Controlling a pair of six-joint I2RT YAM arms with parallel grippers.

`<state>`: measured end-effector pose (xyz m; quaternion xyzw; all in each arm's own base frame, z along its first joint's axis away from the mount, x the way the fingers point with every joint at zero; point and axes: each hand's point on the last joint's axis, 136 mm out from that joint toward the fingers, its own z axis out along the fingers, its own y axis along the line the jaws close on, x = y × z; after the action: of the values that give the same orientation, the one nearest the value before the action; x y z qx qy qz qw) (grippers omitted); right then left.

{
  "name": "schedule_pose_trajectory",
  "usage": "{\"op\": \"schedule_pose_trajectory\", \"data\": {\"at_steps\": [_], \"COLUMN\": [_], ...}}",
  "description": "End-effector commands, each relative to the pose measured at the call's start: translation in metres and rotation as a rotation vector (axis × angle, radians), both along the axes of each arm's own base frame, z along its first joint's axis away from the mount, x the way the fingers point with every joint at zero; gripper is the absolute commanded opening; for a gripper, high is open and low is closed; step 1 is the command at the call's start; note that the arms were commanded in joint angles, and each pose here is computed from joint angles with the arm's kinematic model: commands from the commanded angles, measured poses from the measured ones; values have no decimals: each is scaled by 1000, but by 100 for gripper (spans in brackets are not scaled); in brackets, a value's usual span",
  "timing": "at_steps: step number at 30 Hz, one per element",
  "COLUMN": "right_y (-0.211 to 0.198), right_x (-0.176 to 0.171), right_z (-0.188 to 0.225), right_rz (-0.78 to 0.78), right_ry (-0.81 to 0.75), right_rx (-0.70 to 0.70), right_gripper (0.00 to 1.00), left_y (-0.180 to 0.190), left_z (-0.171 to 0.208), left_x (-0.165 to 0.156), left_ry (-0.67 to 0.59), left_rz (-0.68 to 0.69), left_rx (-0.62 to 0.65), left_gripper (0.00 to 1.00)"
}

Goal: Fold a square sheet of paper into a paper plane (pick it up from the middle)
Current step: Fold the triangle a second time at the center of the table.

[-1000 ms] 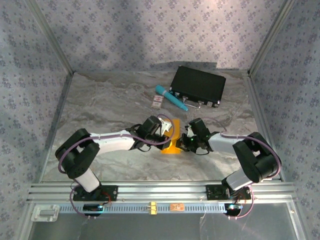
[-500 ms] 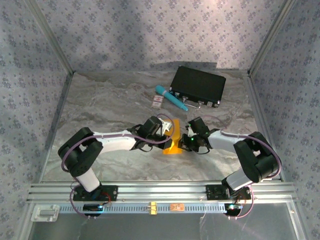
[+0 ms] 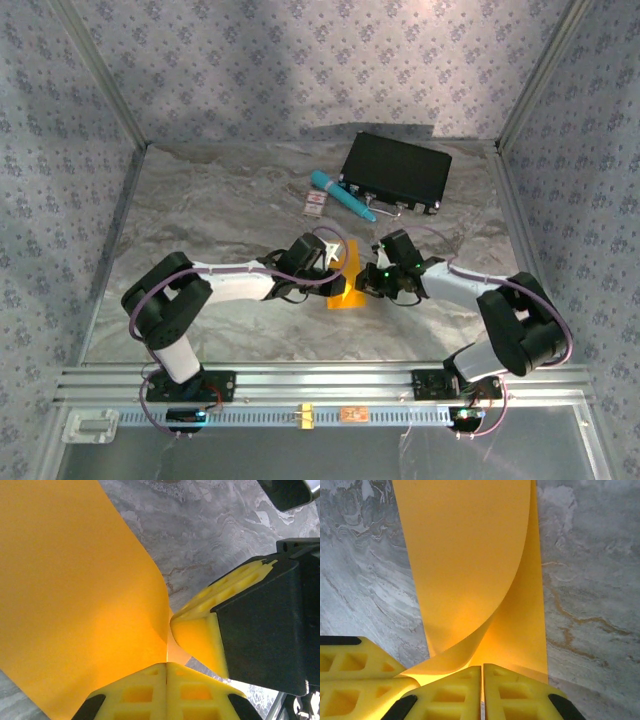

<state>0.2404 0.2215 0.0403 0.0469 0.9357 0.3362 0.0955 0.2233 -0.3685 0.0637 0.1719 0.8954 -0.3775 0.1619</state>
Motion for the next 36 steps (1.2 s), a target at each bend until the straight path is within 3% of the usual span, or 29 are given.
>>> {"op": "schedule_pose_trajectory", "data": {"at_steps": [1, 14, 21, 36], "right_y": [3, 9, -21, -29], "right_x": [-4, -2, -24, -22], "right_z": [-5, -18, -51, -42], "right_rz": [-21, -51, -58, -41], "right_ry": [32, 57, 146, 127], "right_rx": [17, 38, -124, -143], "right_gripper": [10, 6, 5, 5], "left_y": [0, 1, 1, 7], "left_z": [-2, -2, -2, -10], "left_x": [1, 1, 3, 16], "left_ry": [5, 4, -1, -72], "left_rz": [5, 12, 11, -10], "left_rx": [-9, -6, 3, 119], "left_gripper": [0, 0, 0, 0]}}
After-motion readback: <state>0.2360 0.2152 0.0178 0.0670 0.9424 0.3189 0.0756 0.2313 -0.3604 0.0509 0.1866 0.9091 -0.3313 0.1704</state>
